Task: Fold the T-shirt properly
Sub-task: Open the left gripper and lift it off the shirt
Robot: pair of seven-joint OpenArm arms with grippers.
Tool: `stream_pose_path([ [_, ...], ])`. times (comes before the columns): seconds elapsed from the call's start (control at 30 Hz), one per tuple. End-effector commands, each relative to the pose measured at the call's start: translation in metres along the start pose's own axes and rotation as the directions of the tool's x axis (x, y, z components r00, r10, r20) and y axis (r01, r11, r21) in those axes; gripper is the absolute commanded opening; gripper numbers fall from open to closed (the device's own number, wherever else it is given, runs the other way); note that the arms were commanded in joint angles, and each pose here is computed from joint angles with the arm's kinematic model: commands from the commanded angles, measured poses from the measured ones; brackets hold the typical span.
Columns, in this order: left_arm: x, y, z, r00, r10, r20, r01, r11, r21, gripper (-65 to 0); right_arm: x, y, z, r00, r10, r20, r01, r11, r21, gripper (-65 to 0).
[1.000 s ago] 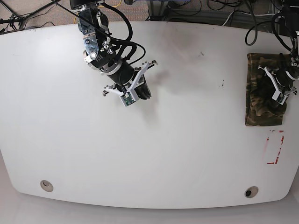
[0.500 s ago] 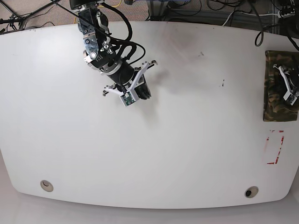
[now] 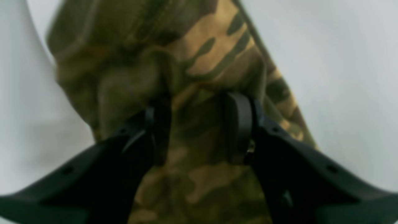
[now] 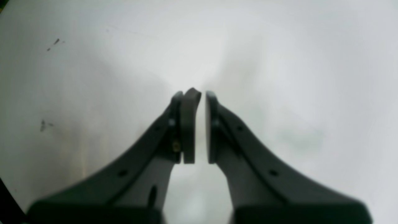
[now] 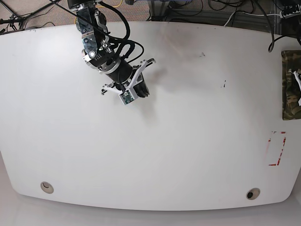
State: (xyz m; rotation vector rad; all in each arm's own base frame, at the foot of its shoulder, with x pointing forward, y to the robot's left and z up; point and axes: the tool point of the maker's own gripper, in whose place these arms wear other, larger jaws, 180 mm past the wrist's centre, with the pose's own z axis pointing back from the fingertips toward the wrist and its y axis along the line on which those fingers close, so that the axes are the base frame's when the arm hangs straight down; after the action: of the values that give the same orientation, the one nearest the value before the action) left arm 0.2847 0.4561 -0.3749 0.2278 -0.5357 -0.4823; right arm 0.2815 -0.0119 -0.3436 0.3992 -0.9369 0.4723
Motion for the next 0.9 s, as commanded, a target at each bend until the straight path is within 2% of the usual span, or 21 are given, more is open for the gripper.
stream_pose_path([
  [0.0, 0.021, 0.029, 0.015, 0.998, 0.000, 0.061, -0.004, 0.998, 0.063, -39.0, 0.019, 0.001, 0.002, 0.998, 0.009, 0.062, -0.010, 1.000, 0.006, -59.8],
  [0.2, 0.047, 0.027, 0.018, 0.992, -0.018, 0.125, 0.009, 0.998, 0.070, -39.2, 0.020, -0.003, 0.002, 0.998, 0.019, 0.066, -0.019, 1.000, -0.006, -59.8],
  [0.33, 0.093, 0.002, 0.022, 0.965, -0.047, 0.260, 0.037, 0.998, 0.042, -39.2, 0.026, -0.016, 0.002, 0.997, 0.039, 0.072, -0.037, 0.999, -0.031, -59.8],
  [0.47, 0.113, -0.023, 0.026, 0.940, -0.057, 0.335, 0.052, 0.998, 0.024, -39.2, 0.025, -0.031, 0.003, 0.996, 0.048, 0.076, -0.044, 0.997, -0.059, -59.8],
  [0.63, 0.148, -0.064, 0.028, 0.890, -0.033, 0.455, 0.043, 0.999, -0.012, -39.2, 0.028, -0.062, 0.004, 0.987, 0.087, 0.132, -0.070, 0.989, -0.131, -59.8],
  [0.73, 0.168, -0.077, 0.031, 0.863, -0.028, 0.504, 0.022, 1.000, 0.017, -39.2, 0.026, -0.071, 0.003, 0.981, 0.124, 0.150, -0.099, 0.982, -0.163, -59.6],
  [0.77, 0.178, -0.084, 0.034, 0.844, -0.026, 0.536, 0.012, 1.000, 0.029, -39.2, 0.027, -0.074, 0.004, 0.975, 0.149, 0.163, -0.119, 0.976, -0.180, -59.8],
  [0.87, 0.184, -0.108, 0.034, 0.809, 0.003, 0.588, -0.016, 1.000, 0.016, -39.2, 0.025, -0.079, 0.005, 0.968, 0.194, 0.160, -0.158, 0.964, -0.212, -59.8],
])
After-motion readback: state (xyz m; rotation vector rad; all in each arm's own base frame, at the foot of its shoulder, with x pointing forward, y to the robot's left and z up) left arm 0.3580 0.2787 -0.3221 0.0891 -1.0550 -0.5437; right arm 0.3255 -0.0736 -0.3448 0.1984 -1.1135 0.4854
